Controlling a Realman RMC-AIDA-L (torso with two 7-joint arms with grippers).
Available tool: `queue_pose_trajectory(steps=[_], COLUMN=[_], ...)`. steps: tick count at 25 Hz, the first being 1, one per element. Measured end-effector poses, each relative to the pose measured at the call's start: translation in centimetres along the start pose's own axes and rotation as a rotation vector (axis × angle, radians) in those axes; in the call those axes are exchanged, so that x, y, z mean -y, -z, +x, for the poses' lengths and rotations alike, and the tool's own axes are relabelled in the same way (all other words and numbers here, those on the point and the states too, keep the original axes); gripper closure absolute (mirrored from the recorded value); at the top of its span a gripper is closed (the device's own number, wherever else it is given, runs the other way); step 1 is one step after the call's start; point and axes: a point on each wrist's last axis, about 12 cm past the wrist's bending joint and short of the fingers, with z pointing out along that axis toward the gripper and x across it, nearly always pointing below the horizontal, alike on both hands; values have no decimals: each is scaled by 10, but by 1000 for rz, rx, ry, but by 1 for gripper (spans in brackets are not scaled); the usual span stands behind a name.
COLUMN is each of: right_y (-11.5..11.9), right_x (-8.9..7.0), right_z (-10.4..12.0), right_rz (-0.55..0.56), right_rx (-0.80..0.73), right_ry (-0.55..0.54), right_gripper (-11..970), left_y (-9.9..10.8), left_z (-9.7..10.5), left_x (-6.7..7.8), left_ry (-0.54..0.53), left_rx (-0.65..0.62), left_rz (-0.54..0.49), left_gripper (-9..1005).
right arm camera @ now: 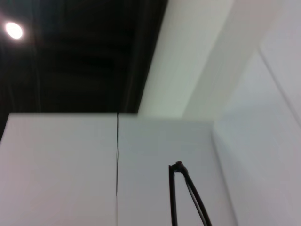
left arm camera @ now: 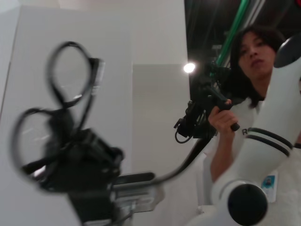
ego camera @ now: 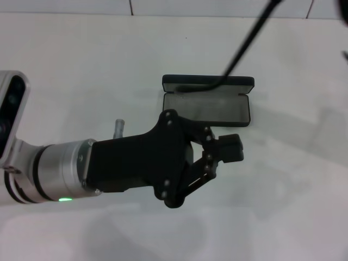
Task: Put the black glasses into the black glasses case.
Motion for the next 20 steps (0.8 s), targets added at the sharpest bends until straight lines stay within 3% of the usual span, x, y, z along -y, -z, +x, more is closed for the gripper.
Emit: queue_pose_trajectory(steps=[9,20], right_y=[-23,-28], right_x=[-2,-6], right_z=[36,52], right_rz=[-61,-80], right_rx=[-189,-293], right_ry=[-12,-6], right_gripper=[912,913], left_y=[-2,5], left_z=[-3,-6], left_x=[2,2], left_ry=[-76,-113], left_rx=[80,149], left_rz=[-50,-152], left_gripper=[937,938])
